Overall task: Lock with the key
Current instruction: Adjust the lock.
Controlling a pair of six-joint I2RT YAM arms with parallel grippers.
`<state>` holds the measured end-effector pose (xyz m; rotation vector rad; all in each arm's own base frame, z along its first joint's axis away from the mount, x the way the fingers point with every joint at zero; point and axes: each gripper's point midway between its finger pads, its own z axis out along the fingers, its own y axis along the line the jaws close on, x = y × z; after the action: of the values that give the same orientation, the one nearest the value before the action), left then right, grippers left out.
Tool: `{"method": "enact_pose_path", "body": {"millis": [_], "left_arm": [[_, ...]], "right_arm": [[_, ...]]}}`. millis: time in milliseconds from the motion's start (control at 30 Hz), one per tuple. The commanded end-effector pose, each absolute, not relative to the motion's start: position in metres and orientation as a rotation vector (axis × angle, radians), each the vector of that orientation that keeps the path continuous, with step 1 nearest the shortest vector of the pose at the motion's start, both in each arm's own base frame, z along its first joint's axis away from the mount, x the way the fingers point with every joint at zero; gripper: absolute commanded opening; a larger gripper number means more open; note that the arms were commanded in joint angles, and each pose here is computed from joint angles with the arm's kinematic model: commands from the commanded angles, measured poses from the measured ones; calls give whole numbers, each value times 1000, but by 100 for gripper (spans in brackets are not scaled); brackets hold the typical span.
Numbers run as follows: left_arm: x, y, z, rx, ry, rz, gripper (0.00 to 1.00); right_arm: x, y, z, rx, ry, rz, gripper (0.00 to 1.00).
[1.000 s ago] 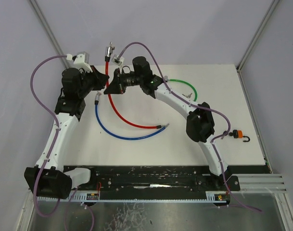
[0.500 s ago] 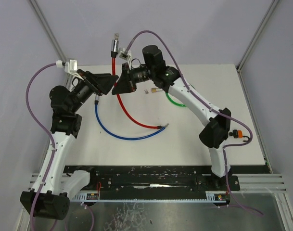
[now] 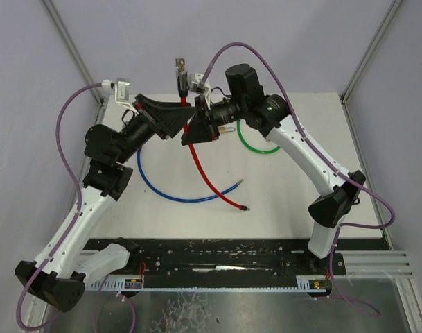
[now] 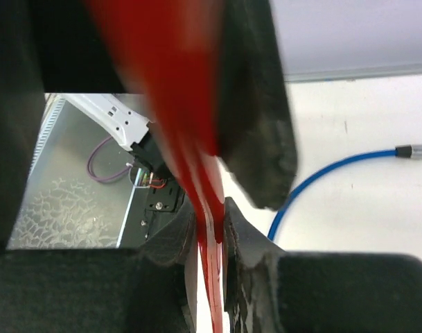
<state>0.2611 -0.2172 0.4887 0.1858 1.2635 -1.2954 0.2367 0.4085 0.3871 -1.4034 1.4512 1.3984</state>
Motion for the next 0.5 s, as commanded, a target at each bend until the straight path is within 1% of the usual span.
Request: {"method": "enact_pose_path", "body": {"millis": [0, 33, 67, 100, 200, 233, 333, 467], "left_arm": [[248, -229, 523, 226, 1147, -1293, 39], [251, -231, 522, 222, 1157, -1282, 34], [255, -232, 521, 221, 1169, -1267, 26], [260, -233, 517, 210, 1190, -1254, 22], [265, -235, 512, 215, 1204, -1235, 2], [266, -236, 512, 219, 1202, -1230, 1], [269, -238, 508, 257, 1202, -1196, 1], [261, -246, 507, 391, 1160, -1166, 1]], "right_arm": [[220, 393, 402, -1450, 1373, 1365, 0], [219, 392, 401, -1453, 1377, 1364, 0], [218, 390, 400, -1455, 1380, 1363, 0], [217, 389, 400, -1457, 1379, 1360, 0], [214, 386, 398, -1461, 1381, 1352, 0], [213, 385, 397, -1462, 1382, 1349, 0], [210, 381, 398, -1472, 1376, 1336, 0], [207, 373, 398, -1484, 1368, 1299, 2]]}}
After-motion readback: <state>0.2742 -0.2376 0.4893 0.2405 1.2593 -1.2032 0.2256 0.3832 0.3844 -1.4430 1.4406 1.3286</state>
